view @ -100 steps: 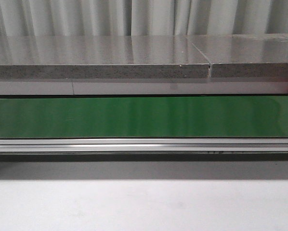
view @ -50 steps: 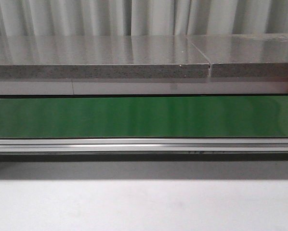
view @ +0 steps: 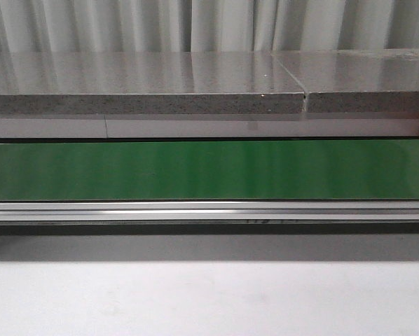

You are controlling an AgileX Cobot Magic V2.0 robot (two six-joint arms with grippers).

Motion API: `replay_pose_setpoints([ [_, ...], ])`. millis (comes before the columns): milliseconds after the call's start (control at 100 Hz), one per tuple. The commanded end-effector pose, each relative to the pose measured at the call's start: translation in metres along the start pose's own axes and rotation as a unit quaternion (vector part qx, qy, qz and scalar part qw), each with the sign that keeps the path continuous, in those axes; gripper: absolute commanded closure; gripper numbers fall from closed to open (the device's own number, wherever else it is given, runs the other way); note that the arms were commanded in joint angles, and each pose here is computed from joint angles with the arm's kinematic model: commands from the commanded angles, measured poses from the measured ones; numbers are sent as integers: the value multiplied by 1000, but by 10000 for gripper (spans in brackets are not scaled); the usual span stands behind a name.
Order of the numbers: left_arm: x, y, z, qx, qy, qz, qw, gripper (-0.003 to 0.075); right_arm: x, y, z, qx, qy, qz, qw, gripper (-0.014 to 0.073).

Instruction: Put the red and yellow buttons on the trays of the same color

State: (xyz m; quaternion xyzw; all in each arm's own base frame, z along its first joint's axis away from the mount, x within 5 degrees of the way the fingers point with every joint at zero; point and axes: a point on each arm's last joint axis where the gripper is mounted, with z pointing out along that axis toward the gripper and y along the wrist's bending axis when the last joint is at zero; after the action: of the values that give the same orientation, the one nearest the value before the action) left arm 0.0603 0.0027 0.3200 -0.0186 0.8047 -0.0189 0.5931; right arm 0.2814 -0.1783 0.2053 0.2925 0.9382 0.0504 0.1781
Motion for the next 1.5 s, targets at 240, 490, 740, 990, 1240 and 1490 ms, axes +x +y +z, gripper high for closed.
replay_pose_setpoints([
  [240,-14,-2,-3,11,-45,-1,999,739,-8,1,-16,0,-53,3,999,409],
  [490,-14,-2,-3,11,-45,-1,999,739,-7,1,-16,-1,-48,3,999,113],
  [740,-14,-2,-3,11,-45,-1,999,739,-9,4,-25,-3,-72,5,997,21],
  [990,-14,-2,-3,11,-45,-1,999,739,-7,20,-83,-15,-169,-9,985,21],
  [1240,-14,-1,-3,6,-46,6,999,739,14,70,-139,-45,-265,-120,955,21],
  [1490,-14,-1,-3,6,-46,6,999,739,56,109,-158,-81,-320,-230,915,21],
])
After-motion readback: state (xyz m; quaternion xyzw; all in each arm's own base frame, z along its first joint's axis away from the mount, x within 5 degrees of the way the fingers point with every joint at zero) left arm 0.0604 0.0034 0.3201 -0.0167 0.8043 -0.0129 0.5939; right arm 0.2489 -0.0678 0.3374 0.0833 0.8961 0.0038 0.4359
